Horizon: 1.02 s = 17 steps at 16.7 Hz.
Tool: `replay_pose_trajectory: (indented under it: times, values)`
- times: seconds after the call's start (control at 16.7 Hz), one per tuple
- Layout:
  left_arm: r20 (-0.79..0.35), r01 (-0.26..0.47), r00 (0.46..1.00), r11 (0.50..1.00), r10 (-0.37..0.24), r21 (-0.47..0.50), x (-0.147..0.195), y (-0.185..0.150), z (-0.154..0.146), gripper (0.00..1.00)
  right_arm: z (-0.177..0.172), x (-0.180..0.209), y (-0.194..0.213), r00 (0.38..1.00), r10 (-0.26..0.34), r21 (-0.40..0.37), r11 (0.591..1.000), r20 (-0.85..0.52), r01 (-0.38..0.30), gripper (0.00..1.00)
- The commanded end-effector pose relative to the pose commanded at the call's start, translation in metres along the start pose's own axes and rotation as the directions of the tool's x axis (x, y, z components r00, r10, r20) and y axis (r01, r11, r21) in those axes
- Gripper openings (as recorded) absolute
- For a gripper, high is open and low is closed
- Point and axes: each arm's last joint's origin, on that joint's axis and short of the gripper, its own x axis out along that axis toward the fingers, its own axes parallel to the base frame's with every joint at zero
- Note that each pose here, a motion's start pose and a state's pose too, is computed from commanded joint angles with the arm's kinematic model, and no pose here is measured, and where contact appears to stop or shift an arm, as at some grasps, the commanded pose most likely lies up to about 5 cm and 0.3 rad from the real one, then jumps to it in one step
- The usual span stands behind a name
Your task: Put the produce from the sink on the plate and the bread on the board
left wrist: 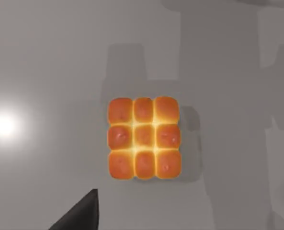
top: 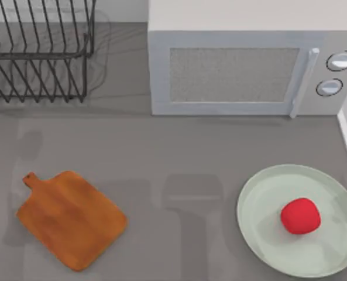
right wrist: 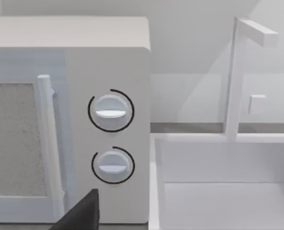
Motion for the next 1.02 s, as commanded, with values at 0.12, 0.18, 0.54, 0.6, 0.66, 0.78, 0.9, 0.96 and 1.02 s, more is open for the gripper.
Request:
replay_pose_trajectory:
  times: [0.12,0.18,0.54,0.6,0.66,0.78,0.9,0.96,1.02]
  values:
    - [-0.125,0.001,0.992,1.0,-0.002,-0.008,0.023,0.008,0.02,1.0,0.0,0.0,0.0,1.0,0.0,0.0,1.0,0.0,0.0,1.0]
    - [-0.183,0.002,0.983,1.0,-0.004,-0.012,0.035,0.012,0.028,1.0,0.0,0.0,0.0,1.0,0.0,0.0,1.0,0.0,0.0,1.0]
    - [-0.443,0.014,0.896,0.999,-0.029,-0.036,0.103,0.032,0.053,1.0,0.0,0.0,0.0,1.0,0.0,0.0,1.0,0.0,0.0,1.0]
    - [-0.468,0.017,0.883,0.999,-0.033,-0.039,0.111,0.034,0.053,1.0,0.0,0.0,0.0,1.0,0.0,0.0,1.0,0.0,0.0,1.0]
    - [-0.489,0.019,0.871,0.999,-0.036,-0.039,0.117,0.035,0.054,1.0,0.0,0.0,0.0,1.0,0.0,0.0,1.0,0.0,0.0,1.0]
    - [-0.511,0.024,0.859,0.999,-0.04,-0.038,0.122,0.036,0.054,1.0,0.0,0.0,0.0,1.0,0.0,0.0,1.0,0.0,0.0,1.0]
    - [-0.511,0.024,0.859,0.999,-0.04,-0.038,0.122,0.036,0.054,1.0,0.0,0.0,0.0,1.0,0.0,0.0,1.0,0.0,0.0,1.0]
    - [-0.511,0.024,0.859,0.999,-0.04,-0.038,0.122,0.036,0.054,1.0,0.0,0.0,0.0,1.0,0.0,0.0,1.0,0.0,0.0,1.0]
    - [-0.509,0.026,0.86,0.999,-0.039,-0.034,0.121,0.034,0.054,1.0,0.0,0.0,0.0,1.0,0.0,0.0,1.0,0.0,0.0,1.0]
